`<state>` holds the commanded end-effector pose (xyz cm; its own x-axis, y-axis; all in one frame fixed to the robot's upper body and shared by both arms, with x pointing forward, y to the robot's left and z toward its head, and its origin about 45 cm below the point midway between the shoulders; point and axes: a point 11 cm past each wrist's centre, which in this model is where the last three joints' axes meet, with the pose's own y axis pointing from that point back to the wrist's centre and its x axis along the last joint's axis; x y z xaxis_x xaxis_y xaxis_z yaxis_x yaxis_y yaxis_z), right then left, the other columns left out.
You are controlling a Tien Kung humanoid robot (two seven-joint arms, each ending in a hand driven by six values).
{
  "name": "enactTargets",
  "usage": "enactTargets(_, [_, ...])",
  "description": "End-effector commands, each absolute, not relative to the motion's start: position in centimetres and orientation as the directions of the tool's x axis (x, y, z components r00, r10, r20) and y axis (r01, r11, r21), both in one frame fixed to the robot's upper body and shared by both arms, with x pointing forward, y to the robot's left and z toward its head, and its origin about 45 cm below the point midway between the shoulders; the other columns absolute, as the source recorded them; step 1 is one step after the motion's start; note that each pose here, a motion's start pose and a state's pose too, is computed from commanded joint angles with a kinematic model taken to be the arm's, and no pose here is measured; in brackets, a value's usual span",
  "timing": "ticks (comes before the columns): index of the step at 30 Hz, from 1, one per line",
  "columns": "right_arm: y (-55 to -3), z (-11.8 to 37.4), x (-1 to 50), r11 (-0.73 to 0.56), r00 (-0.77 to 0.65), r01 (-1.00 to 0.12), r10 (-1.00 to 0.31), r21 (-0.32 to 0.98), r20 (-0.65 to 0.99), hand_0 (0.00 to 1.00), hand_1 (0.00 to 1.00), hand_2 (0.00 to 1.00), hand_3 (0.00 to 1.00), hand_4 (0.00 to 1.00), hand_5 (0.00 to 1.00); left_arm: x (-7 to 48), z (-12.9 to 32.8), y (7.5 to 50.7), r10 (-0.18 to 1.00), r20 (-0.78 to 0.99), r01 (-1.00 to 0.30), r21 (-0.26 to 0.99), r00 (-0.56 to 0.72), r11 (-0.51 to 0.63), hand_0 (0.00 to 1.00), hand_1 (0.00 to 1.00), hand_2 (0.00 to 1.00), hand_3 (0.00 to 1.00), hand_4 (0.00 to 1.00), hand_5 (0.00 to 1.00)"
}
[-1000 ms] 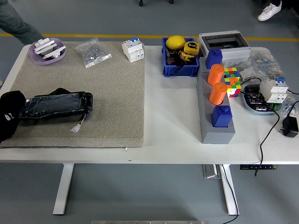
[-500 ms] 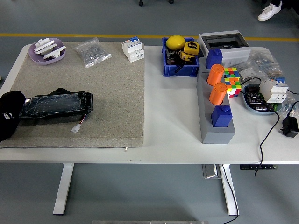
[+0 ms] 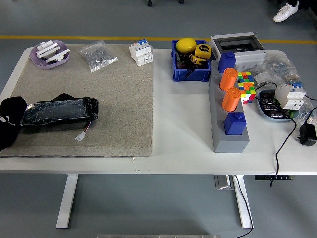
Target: Pick the rag up,wipe the panel,place it on the desk
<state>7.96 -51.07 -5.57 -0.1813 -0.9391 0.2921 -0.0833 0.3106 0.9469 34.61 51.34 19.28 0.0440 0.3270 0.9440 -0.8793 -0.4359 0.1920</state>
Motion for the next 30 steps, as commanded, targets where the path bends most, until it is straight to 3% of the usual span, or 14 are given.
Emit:
enactTargets(5, [-51.0,-5.6,7.9,0.31,-0.178,-0.081,-0.94,0.947,0.292,0.687,0.645,0.7,0.662,0.998,0.482,34.4,20.9,51.5,0.428,0.9,-0.89,0.127,-0.082,-0.437,0.331,0.62,0.706,0.709,0.924,0.392])
enactTargets(7, [-51.0,-5.7,7.8,0.309,-0.177,-0.08,-0.94,0.948,0.292,0.686,0.645,0.7,0.663,0.998,0.481,34.3,21.4,51.6,0.472,0.872,-0.892,0.109,-0.126,-0.439,0.323,0.594,0.655,0.664,0.894,0.366])
enactTargets(19, [-50.6,-5.9,7.6,0.301,-0.168,-0.074,-0.944,0.951,0.285,0.688,0.645,0.7,0.662,0.998,0.48,34.3,22.0,49.6,0.818,0.445,-0.905,0.042,-0.363,-0.424,0.329,0.568,0.59,0.596,0.838,0.337])
enactTargets(30, [-50.4,-6.0,7.5,0.294,-0.163,-0.069,-0.946,0.953,0.28,0.689,0.646,0.7,0.66,0.998,0.482,34.3,21.3,48.4,0.88,0.253,-0.908,0.016,-0.401,-0.419,0.325,0.559,0.581,0.591,0.836,0.332])
